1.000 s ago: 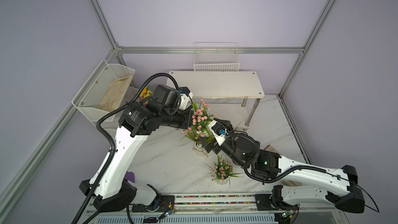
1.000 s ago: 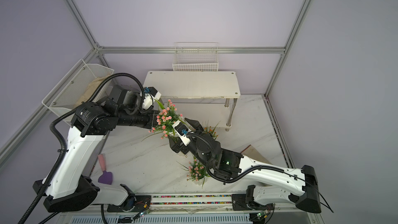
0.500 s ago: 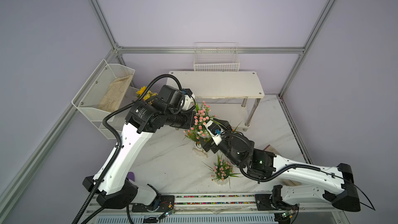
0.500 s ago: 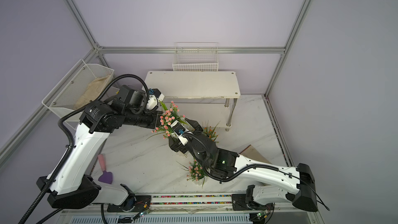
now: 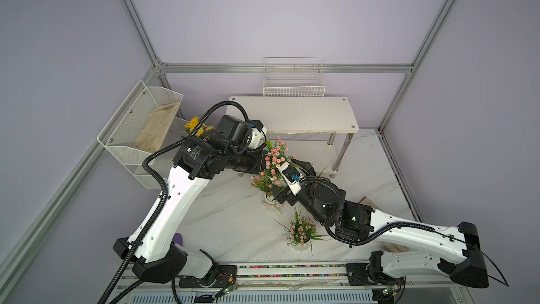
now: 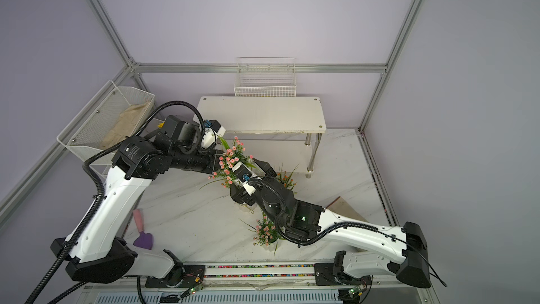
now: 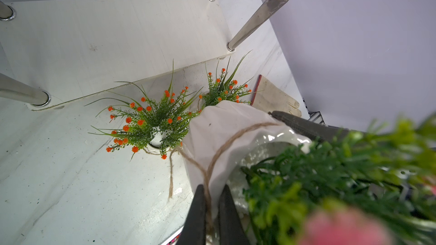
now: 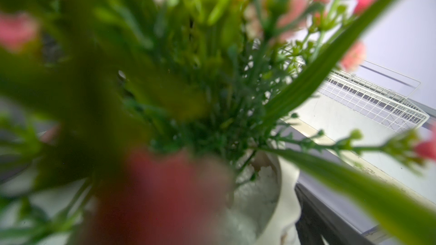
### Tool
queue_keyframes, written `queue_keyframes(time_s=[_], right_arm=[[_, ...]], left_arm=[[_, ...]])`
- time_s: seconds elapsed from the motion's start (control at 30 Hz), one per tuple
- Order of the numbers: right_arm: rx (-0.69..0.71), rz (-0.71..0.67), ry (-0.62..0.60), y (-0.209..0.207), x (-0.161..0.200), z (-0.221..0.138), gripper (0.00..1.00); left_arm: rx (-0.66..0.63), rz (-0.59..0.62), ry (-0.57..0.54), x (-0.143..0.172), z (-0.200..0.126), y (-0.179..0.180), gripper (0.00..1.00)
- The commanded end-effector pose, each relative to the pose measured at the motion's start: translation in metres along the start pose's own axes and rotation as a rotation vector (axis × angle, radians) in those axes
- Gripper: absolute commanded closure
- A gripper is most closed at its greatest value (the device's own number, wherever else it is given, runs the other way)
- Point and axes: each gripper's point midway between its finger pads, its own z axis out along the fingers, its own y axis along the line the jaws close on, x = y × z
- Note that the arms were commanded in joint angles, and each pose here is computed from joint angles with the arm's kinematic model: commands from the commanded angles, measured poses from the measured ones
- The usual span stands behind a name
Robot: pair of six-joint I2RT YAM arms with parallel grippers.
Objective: Place the baby's breath potted plants on the rack by color
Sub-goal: Place the baby's breath potted plant on the rack.
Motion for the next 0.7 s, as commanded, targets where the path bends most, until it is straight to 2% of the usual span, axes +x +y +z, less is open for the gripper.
queue_keyframes(time_s=[0.0, 0.67], right_arm=[[-0.022, 0.014, -0.043, 0.004, -0.01, 0.008, 0.03], [-0.028, 0.049, -0.018, -0.005, 0.001, 0.017, 0.03]], left_arm=[[0.166, 0.047, -0.022, -0.004, -0.008, -0.033, 1.0], [0.28, 0.044, 0.002, 0.0, -0.007, -0.051, 1.0]])
